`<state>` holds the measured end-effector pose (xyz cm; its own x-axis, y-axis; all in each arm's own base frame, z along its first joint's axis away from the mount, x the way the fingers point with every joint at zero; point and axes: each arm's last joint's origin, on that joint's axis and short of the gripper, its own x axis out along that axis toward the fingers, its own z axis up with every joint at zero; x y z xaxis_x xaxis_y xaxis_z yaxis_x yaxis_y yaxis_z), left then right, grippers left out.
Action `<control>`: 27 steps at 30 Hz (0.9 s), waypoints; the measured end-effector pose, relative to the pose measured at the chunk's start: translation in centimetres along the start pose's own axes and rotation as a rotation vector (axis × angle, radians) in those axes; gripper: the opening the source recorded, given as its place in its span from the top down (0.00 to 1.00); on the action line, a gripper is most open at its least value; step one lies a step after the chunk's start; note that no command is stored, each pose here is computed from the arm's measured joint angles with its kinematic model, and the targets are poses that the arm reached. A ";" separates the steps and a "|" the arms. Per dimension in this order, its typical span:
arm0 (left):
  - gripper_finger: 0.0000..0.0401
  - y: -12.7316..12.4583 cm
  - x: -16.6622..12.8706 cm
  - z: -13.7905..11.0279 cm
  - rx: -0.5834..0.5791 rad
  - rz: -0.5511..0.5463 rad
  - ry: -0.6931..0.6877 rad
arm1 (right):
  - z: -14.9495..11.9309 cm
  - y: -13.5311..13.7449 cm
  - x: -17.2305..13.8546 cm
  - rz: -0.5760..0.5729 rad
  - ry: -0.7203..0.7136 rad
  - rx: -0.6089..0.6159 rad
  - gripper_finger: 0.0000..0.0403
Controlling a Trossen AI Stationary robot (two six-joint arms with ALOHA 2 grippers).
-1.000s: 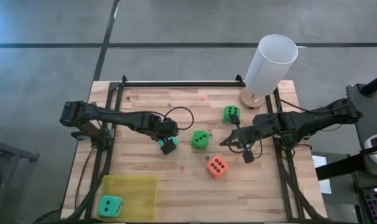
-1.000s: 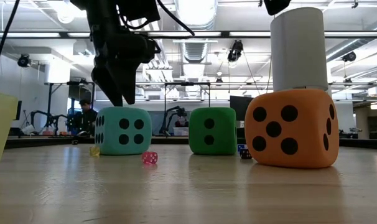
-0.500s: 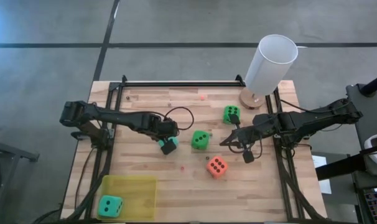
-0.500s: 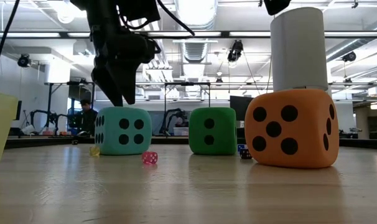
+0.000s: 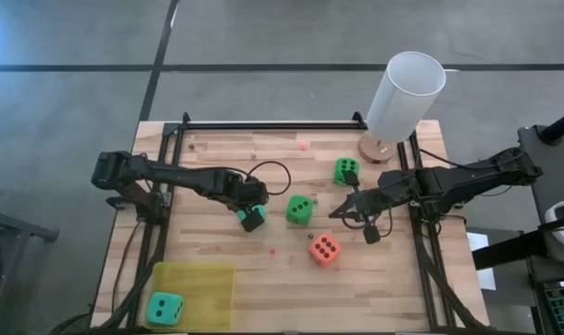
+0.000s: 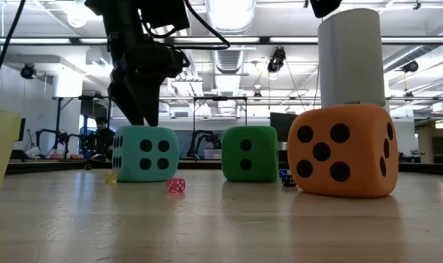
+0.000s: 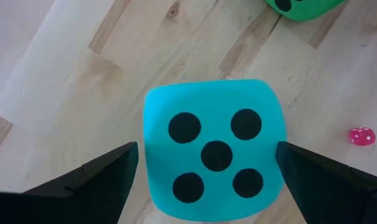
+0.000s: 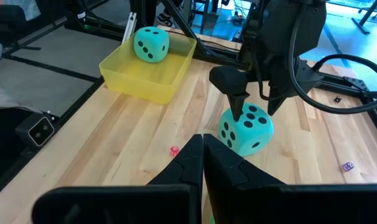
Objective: Pick & Place Dice
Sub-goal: Put the large blue dice into the yellow bin
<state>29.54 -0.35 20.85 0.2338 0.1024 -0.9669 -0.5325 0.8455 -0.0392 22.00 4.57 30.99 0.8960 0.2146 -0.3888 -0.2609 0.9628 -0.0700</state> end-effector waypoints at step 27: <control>0.04 -0.1 -0.2 -0.1 0.083 -0.014 -0.007 | 0.0 0.0 0.0 0.000 0.000 0.000 0.98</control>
<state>29.53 -0.52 21.04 0.2470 0.0934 -0.9645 -0.4600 0.8873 -0.0319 22.01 4.57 30.99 0.8959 0.2144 -0.3891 -0.2608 0.9628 -0.0700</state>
